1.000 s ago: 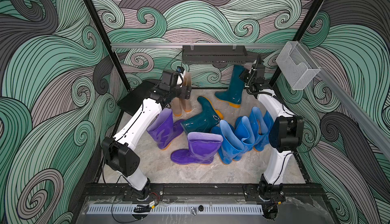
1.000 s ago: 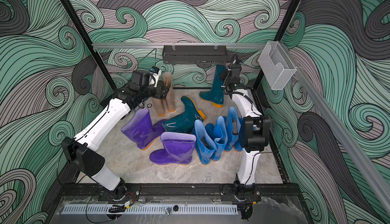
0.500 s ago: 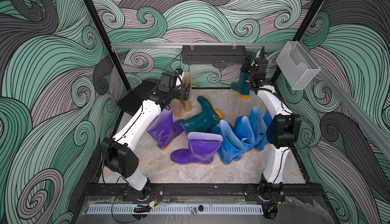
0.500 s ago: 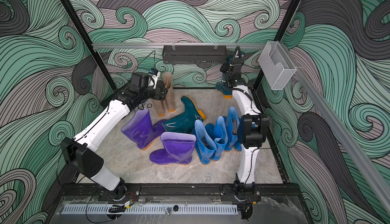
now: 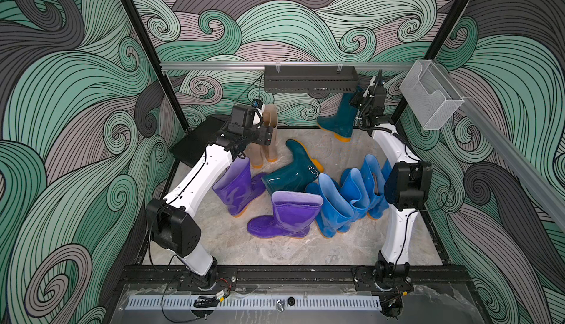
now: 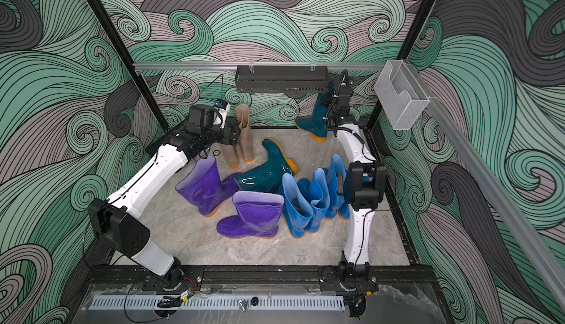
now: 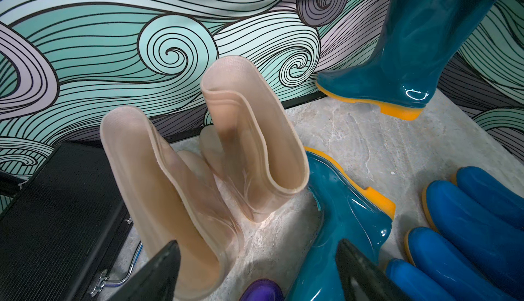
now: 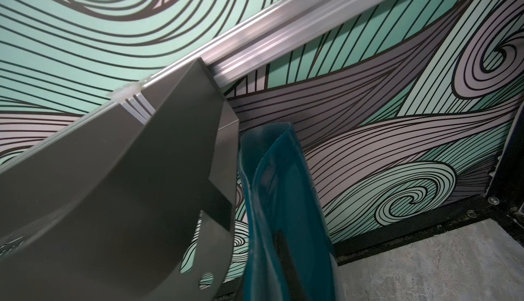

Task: Match and arrange rain boots in pairs
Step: Adjust the rain boot at the center of the board.

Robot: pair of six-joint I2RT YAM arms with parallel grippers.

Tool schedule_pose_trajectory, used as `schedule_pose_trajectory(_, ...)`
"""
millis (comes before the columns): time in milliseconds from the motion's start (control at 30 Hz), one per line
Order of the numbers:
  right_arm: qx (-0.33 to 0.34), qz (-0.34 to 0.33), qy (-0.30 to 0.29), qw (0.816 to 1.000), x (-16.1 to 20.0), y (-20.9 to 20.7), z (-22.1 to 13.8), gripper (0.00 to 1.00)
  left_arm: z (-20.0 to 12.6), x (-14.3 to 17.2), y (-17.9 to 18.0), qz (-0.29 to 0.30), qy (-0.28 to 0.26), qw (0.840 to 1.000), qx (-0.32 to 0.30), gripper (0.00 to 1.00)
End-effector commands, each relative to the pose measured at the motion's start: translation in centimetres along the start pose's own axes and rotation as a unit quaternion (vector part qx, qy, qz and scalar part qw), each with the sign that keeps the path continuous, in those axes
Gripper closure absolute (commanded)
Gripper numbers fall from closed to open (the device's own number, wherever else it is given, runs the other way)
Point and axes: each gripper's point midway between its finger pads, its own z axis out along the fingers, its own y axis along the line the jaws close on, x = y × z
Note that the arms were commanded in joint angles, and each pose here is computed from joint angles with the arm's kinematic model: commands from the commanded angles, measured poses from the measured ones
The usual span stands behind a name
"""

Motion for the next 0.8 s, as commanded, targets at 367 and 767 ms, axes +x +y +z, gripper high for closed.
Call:
schedule_pose_trajectory(367,-0.024,-0.085,-0.105,0.991,-0.3,-0.2,-5.5,1.00,-1.4,-1.8,0.7,0.000,-0.026,1.000,-0.004,0.13)
schedule_pose_trajectory(767,-0.040,-0.094,-0.064,0.993,1.0,0.6,-9.8,0.23,-3.5,-1.2,0.0,-0.046,0.003,0.999,0.018,0.13)
